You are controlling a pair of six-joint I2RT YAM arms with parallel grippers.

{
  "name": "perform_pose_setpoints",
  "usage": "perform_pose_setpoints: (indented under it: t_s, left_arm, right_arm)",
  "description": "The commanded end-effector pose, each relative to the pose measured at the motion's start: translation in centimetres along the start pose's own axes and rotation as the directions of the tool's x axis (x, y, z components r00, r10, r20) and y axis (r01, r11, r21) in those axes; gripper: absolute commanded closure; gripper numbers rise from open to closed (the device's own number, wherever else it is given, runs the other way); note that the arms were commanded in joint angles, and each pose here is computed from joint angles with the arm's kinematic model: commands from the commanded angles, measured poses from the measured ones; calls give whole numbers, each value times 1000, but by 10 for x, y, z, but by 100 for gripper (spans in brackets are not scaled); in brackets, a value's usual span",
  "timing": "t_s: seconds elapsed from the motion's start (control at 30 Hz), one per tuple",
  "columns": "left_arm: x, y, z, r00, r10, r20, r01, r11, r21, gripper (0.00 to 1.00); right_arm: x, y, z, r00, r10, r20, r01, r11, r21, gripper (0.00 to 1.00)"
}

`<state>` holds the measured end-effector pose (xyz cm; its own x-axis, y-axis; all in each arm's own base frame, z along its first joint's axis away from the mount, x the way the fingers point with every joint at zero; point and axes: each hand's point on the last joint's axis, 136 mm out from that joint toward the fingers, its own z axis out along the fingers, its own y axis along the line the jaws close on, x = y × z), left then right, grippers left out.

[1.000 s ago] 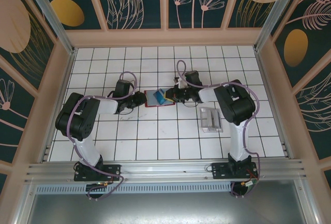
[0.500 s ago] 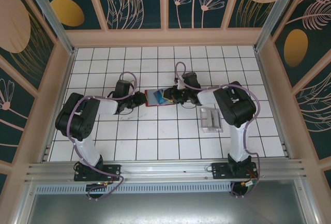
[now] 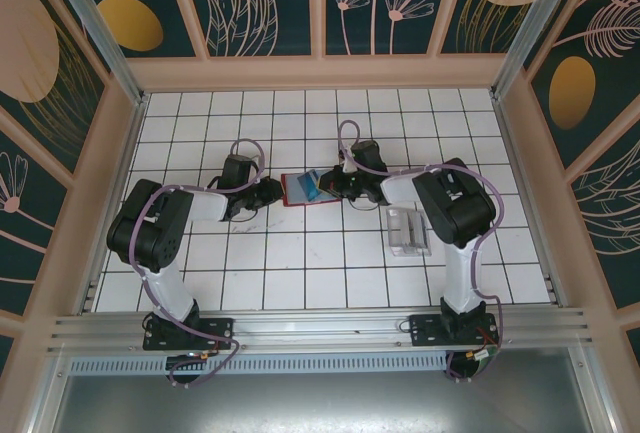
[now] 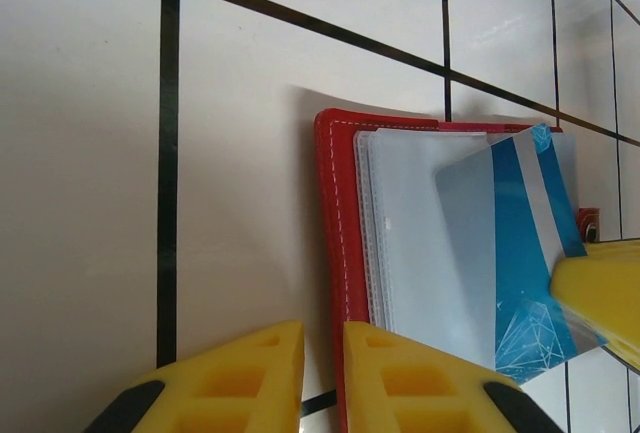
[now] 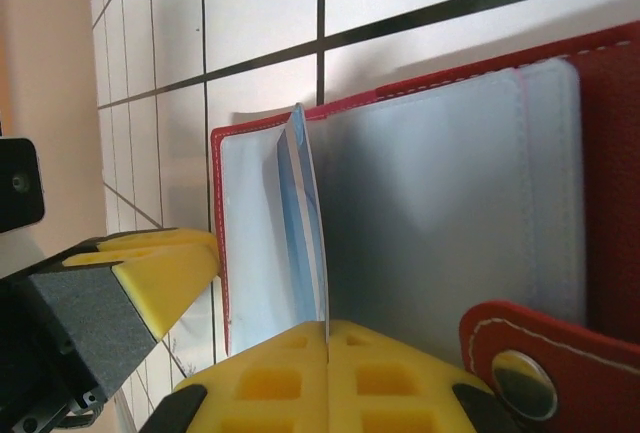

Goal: Put the credit cards into the card holder
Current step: Insert the credit card into the card slot.

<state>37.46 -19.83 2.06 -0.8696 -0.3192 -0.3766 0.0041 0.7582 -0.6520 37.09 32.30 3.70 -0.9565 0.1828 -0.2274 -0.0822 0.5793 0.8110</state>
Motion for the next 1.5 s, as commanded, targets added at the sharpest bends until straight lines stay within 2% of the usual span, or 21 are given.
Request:
perform_pose_setpoints:
  t_s: [0.0, 0.17, 0.37, 0.53, 0.67, 0.83, 0.97, 1.33, 1.47]
  left_arm:
    - [22, 15, 5, 998, -30, -62, 28, 999, -30, 81]
    - [25, 15, 7, 997, -20, -79, 18, 1000, -25, 81]
    - [30, 17, 8, 996, -25, -90, 23, 1000, -20, 82]
    - [33, 19, 7, 995, -26, -93, 24, 999, -22, 82]
    - [33, 20, 7, 995, -28, -93, 25, 999, -27, 82]
    - [33, 19, 6, 995, -21, -96, 19, 999, -27, 82]
    - [34, 20, 7, 995, -24, -100, 21, 999, -30, 82]
    - [35, 18, 8, 994, -32, -107, 30, 999, -17, 82]
    - [36, 18, 8, 993, -35, -109, 33, 999, -15, 82]
  right_arm:
    - [-3, -4, -2, 998, 29, 63, -31, 999, 26, 100]
    - [-3, -8, 2, 994, 71, 88, -72, 997, 15, 100]
    - [10, 5, 13, 996, 55, 73, -55, 998, 8, 98]
    - [17, 8, 15, 997, 55, 59, -56, 998, 18, 87]
    - [16, 3, 11, 997, 31, 67, -37, 995, 93, 74]
    - [12, -3, 4, 998, -12, 70, -1, 983, 186, 70]
    - [9, -1, 2, 997, -52, 64, 36, 972, 230, 61]
    - [3, 0, -1, 983, -176, 48, 143, 905, 401, 60]
    - [5, 2, 2, 982, -187, 26, 160, 898, 410, 60]
